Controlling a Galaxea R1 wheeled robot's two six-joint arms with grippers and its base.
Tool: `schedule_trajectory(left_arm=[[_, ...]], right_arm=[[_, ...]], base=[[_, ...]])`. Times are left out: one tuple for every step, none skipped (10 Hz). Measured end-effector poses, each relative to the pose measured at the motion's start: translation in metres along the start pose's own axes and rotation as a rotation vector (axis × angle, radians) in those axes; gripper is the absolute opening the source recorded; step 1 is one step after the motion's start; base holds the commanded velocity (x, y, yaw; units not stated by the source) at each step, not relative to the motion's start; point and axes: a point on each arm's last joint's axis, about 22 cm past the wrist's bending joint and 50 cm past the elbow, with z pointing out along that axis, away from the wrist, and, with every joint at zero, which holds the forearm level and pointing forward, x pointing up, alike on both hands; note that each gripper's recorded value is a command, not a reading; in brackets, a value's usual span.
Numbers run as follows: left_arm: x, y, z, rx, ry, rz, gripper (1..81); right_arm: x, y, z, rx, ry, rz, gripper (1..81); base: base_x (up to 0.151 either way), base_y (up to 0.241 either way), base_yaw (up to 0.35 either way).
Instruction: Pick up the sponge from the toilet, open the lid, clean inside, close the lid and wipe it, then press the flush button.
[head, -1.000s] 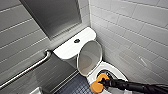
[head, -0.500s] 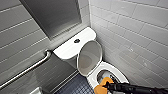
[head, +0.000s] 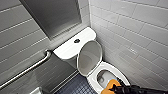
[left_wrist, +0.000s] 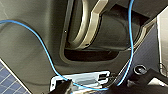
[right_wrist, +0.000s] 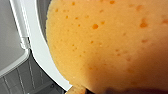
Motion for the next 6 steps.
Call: schedule_trajectory(left_arm=[[0.0, -0.001, 0.0, 0.001, 0.0, 0.0, 81.1], [0.0, -0.002, -0.001, 0.002, 0.0, 0.001, 81.1], [0.004, -0.005, -0.002, 0.005, 0.003, 0.004, 81.1], [0.013, -0.009, -0.004, 0.006, 0.014, 0.01, 81.1], [0.022, -0.015, -0.009, 0.007, 0.024, 0.017, 81.1], [0.028, -0.02, -0.017, 0.001, 0.034, 0.021, 81.1]], right_arm=[[-0.011, 0.012, -0.004, -0.015, -0.014, 0.008, 1.0], [-0.023, 0.025, -0.008, -0.043, -0.032, 0.012, 1.0], [-0.033, 0.029, -0.011, -0.065, -0.045, -0.003, 1.0], [-0.045, 0.029, -0.013, -0.085, -0.062, -0.034, 1.0], [-0.059, 0.034, -0.014, -0.101, -0.077, -0.057, 1.0], [-0.077, 0.053, -0.013, -0.133, -0.094, -0.071, 1.0]], base=[[0.0, 0.0, 0.0], [0.0, 0.0, 0.0], [0.0, 0.0, 0.0], [0.0, 0.0, 0.0], [0.0, 0.0, 0.0], [0.0, 0.0, 0.0]])
